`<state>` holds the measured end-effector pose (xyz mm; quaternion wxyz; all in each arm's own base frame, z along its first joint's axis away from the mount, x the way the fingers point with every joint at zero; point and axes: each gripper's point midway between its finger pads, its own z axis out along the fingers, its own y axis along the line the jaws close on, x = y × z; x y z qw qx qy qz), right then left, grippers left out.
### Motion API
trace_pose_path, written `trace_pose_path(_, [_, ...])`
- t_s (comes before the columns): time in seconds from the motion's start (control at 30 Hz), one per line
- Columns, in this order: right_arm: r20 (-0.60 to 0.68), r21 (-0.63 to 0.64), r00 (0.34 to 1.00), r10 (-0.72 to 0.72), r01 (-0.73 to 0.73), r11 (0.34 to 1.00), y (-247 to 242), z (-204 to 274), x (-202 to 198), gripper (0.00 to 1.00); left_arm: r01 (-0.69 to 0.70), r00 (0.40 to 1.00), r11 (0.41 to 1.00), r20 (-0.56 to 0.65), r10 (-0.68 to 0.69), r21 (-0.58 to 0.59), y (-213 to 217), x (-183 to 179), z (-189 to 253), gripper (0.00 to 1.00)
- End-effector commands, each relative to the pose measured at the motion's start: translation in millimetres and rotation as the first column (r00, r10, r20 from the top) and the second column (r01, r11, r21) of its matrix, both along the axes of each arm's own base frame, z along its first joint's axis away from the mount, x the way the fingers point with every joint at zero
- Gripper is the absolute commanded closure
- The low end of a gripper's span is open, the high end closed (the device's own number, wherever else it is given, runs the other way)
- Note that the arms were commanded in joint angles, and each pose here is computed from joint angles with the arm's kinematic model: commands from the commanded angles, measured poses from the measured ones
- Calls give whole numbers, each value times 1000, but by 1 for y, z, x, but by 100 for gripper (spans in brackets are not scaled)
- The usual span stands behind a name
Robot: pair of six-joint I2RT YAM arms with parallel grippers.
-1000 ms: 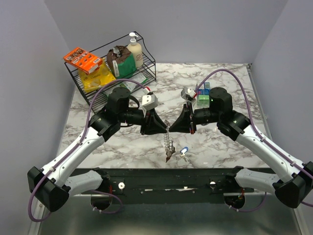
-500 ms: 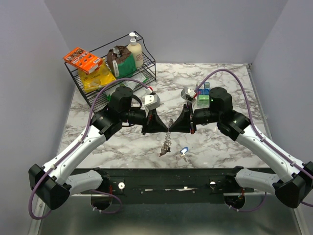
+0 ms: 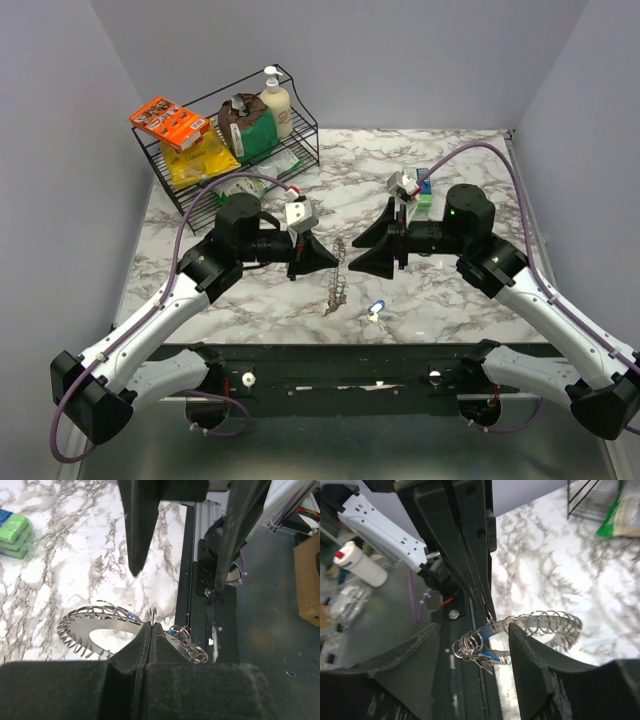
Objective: Put the keys on the keyring
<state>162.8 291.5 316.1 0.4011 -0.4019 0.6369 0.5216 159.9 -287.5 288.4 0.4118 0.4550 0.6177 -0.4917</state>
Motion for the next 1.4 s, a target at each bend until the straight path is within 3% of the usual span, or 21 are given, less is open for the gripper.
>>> trace_pose_path(0.0, [31,77,989,-146,144,987,-8,20,14,17,-64,992,992,103,75,-108,2,7,23,100])
trace_pose_path(0.1, [30,92,977,-211,208,974,-14,21,20,0,-68,987,988,138,88,-139,5,5,25,100])
trace_pose_path(0.67, [-87,35,916,-391,395,918,-33,-10,36,0,-73,973,988,209,101,-138,10,5,17,100])
trace_pose_path(0.83, [-151,-60,846,-511,508,859,-49,-46,47,0,-93,974,990,197,112,-107,13,6,5,100])
trace_pose_path(1.03, [-218,-219,788,-576,535,816,-60,-96,45,4,-115,970,988,202,134,-106,18,5,-4,100])
trace_pose_path(1.37, [-401,-499,689,-604,388,775,-62,-197,19,16,-123,969,989,203,137,-84,25,-1,-12,100])
